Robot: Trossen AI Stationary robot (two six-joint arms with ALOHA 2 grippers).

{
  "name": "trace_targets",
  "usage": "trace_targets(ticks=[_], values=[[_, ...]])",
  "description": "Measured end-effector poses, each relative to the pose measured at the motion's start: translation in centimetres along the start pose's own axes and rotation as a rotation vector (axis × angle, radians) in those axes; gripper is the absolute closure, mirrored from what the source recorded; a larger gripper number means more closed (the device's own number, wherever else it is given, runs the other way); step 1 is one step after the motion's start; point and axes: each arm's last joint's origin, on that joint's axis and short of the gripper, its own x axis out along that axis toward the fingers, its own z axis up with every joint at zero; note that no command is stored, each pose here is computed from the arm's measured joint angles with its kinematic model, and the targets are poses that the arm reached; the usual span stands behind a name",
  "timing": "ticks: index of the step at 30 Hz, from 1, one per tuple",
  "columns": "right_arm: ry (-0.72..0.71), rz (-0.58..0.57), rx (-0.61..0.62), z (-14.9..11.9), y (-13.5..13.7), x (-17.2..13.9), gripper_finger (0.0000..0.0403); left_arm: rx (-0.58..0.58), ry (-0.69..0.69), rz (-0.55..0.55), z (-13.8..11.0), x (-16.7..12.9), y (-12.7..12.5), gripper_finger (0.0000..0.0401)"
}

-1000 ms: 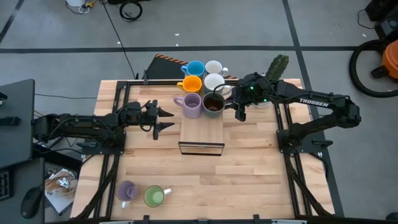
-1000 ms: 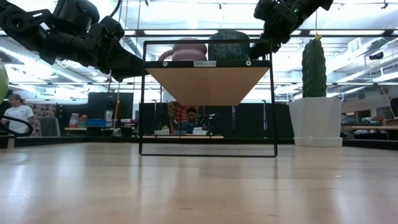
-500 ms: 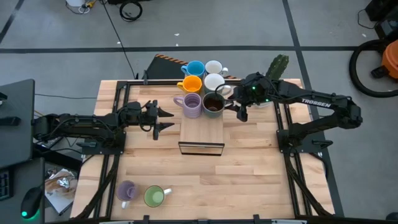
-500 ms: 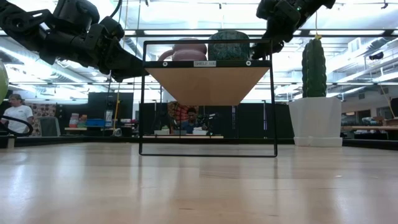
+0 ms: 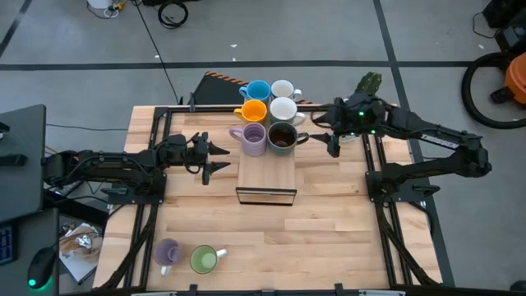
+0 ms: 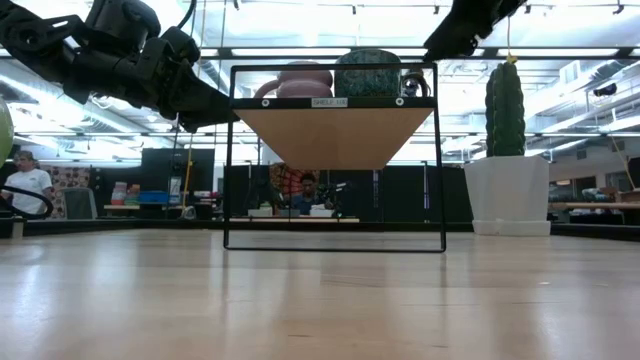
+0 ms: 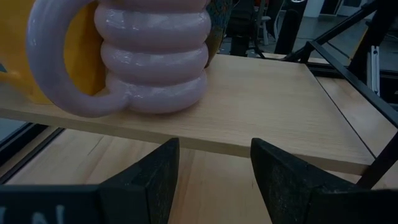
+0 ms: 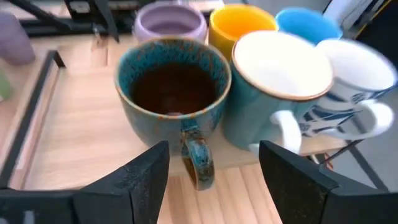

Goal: Place coffee mugs
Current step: Put the green mug on the shelf

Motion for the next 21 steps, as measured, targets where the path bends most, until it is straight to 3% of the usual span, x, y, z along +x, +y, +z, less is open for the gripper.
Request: trace_targets(ticks=[9,12,16,21], values=[[-0.101,0.011,-0.020,-0.2,1.2,-4.1,0.0148,-0.024,-0.020,-0.078,0.7,-0.8,-1.0,0.0196],[-0.100,0.011,-0.040,-0.5,1.4,-5.0,0.0148,-0.032,-0.034,-0.059,1.2,-1.3,-1.4,0.0196],[-0.099,0.011,-0.046,-1.7,1.5,-4.9,0.0148,-0.031,-0.059,-0.057,2.9,-1.8,-1.9,0.0196],[-0.157,-0.006,-0.012,-3.5,1.8,-3.0,0.0149,-0.047,0.074,-0.103,4.2,-2.1,-2.9,0.0196]])
